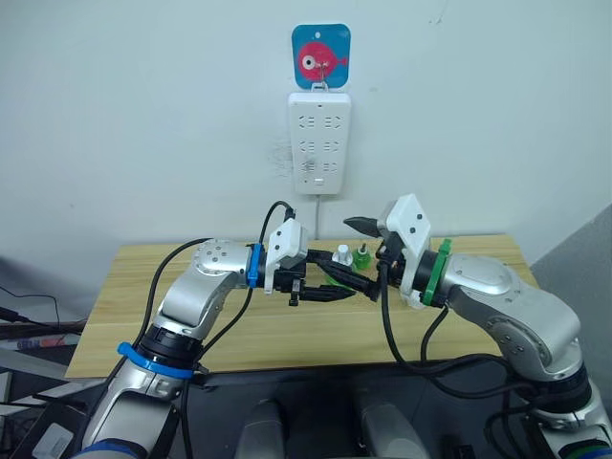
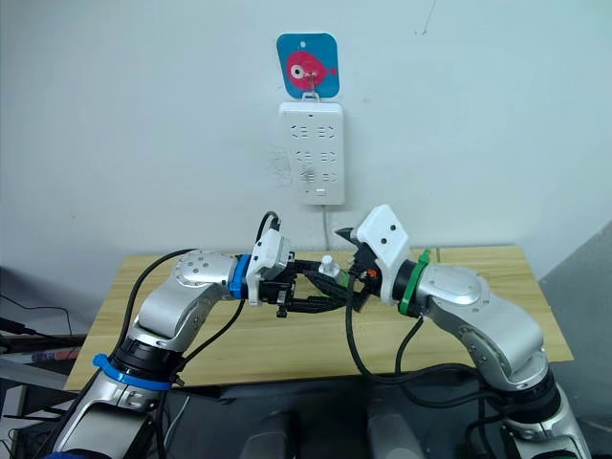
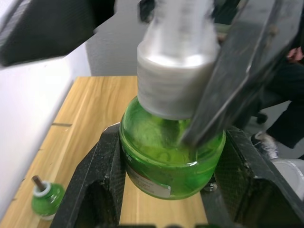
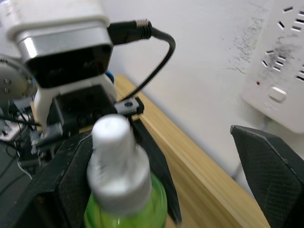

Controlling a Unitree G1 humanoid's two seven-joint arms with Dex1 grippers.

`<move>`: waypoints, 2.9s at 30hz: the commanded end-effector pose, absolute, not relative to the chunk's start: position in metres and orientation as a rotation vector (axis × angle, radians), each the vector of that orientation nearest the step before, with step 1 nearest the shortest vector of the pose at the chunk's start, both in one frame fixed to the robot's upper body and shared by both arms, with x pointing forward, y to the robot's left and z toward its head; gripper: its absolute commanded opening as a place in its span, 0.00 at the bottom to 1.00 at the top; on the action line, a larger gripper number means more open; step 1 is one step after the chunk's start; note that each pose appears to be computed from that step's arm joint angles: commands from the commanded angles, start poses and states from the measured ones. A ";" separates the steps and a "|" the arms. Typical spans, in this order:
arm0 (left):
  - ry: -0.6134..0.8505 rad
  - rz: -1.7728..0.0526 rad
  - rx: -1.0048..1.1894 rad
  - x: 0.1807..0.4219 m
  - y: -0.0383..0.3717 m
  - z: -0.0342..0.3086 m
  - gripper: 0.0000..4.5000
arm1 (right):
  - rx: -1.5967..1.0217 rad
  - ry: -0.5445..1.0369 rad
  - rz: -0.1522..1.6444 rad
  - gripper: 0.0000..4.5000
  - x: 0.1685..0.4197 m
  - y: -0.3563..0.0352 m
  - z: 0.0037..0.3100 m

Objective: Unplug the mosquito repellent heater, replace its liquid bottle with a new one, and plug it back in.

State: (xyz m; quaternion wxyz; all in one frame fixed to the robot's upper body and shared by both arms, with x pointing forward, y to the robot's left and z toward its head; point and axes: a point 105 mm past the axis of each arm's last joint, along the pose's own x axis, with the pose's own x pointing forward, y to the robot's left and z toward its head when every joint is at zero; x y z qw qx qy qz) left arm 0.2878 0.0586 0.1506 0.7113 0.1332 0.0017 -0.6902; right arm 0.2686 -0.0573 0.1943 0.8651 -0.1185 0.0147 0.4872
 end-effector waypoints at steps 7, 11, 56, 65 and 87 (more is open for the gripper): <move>-0.049 -1.530 0.326 0.284 0.060 0.161 0.50 | -0.303 0.064 1.125 1.00 0.241 -0.078 0.208; -0.049 -1.528 0.331 0.286 0.058 0.160 0.50 | -0.236 0.024 1.163 1.00 0.244 -0.058 0.217; 0.336 -1.280 0.455 0.266 0.161 0.098 0.50 | -0.173 0.030 0.607 0.07 0.333 -0.086 0.067; 0.341 -1.281 0.441 0.257 0.160 0.103 0.50 | -0.148 0.038 0.553 0.07 0.356 -0.098 0.049; 0.118 -1.540 0.341 0.285 0.089 0.131 0.50 | -0.156 0.022 1.252 1.00 0.243 -0.056 0.181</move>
